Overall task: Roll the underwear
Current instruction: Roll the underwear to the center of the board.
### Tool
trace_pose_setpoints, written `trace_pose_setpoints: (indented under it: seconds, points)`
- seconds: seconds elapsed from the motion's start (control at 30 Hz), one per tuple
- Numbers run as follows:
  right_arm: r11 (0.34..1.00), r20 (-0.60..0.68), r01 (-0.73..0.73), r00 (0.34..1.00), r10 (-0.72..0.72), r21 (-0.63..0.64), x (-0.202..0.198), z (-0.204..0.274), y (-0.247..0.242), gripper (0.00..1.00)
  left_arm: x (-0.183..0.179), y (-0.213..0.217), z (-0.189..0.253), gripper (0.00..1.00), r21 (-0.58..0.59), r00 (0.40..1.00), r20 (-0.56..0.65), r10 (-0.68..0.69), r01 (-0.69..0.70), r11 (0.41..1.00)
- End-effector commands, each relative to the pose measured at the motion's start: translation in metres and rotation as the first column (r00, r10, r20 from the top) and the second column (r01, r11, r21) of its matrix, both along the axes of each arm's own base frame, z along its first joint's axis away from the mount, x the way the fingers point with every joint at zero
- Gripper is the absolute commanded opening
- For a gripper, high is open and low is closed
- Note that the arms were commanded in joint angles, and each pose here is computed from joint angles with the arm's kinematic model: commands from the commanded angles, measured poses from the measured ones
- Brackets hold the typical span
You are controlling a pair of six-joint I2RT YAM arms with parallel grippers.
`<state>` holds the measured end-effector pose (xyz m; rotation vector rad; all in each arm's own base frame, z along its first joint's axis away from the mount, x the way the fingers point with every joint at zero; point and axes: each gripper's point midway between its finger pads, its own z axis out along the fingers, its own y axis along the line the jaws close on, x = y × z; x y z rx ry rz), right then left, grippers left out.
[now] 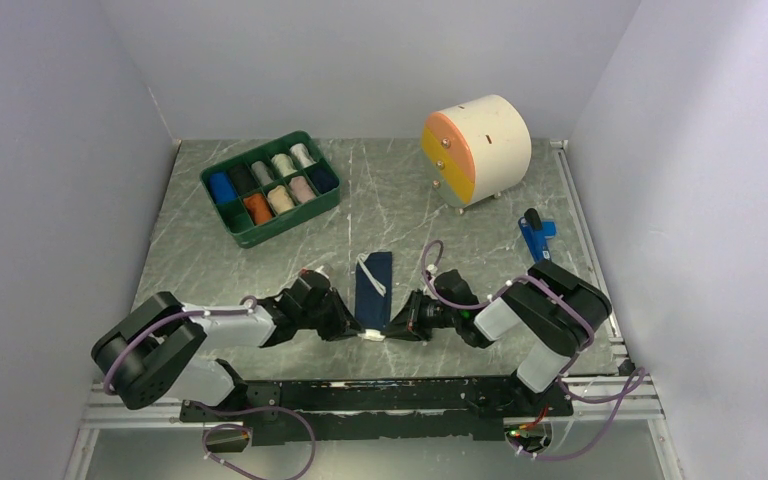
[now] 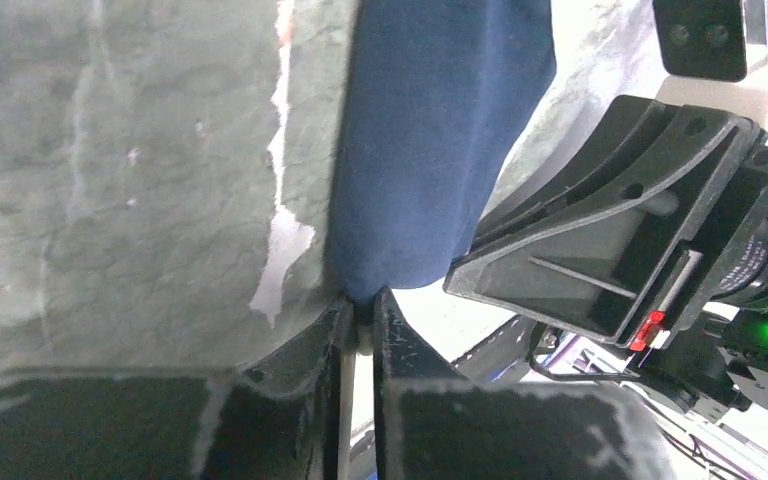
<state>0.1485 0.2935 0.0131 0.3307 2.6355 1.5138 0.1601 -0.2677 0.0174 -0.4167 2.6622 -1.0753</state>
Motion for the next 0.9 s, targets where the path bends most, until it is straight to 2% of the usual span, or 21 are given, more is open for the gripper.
trace_pose_setpoints:
  seconds: [0.0,0.1,0.17,0.27,0.37,0.47,0.5,0.57,0.67,0.77,0.8,0.87]
  points:
    - [0.997,0.055,-0.017,0.998,0.021,-0.078,-0.003,-0.009,-0.010,0.20,-0.003,0.029,-0.036,0.06,0.201,1.000,-0.010,0.009,-0.006,0.980]
    - [0.986,0.218,-0.043,0.973,0.079,-0.164,0.016,0.006,-0.012,0.33,0.003,0.030,-0.031,0.05,0.242,1.000,0.008,-0.021,0.019,0.970]
    - [0.972,0.340,-0.058,0.931,0.134,-0.227,0.030,0.019,-0.014,0.40,0.003,0.033,-0.029,0.05,0.264,0.999,0.013,-0.036,0.031,0.964]
    - [0.948,0.540,-0.112,0.799,0.264,-0.298,0.046,0.042,-0.013,0.45,0.007,0.040,-0.023,0.05,0.303,0.998,0.041,-0.047,0.032,0.952]
    - [0.906,0.700,-0.177,0.583,0.412,-0.385,0.048,0.059,-0.004,0.47,0.010,0.049,-0.017,0.05,0.325,0.995,0.055,-0.082,0.060,0.944]
    - [0.848,0.793,-0.220,0.303,0.529,-0.482,0.041,0.072,0.009,0.47,0.010,0.053,-0.012,0.05,0.316,0.989,0.059,-0.133,0.108,0.942]
    - [0.811,0.803,-0.242,0.158,0.574,-0.532,0.034,0.073,0.014,0.47,0.009,0.055,-0.012,0.05,0.312,0.987,0.058,-0.149,0.124,0.942]
    - [0.760,0.793,-0.252,-0.058,0.606,-0.600,0.025,0.075,0.020,0.48,0.007,0.060,-0.012,0.05,0.309,0.985,0.052,-0.166,0.143,0.940]
    - [0.666,0.704,-0.240,-0.333,0.627,-0.706,0.012,0.069,0.028,0.52,0.006,0.062,-0.011,0.05,0.281,0.980,0.045,-0.195,0.175,0.944]
    - [0.596,0.607,-0.191,-0.465,0.645,-0.780,0.009,0.057,0.033,0.52,0.004,0.060,-0.009,0.08,0.258,0.975,0.037,-0.220,0.204,0.944]
    - [0.579,0.580,-0.180,-0.505,0.639,-0.795,0.007,0.054,0.035,0.52,0.003,0.060,-0.008,0.13,0.255,0.974,0.035,-0.225,0.209,0.944]
    - [0.542,0.521,-0.153,-0.571,0.635,-0.827,0.002,0.048,0.040,0.52,0.002,0.061,-0.007,0.29,0.253,0.973,0.030,-0.229,0.214,0.944]
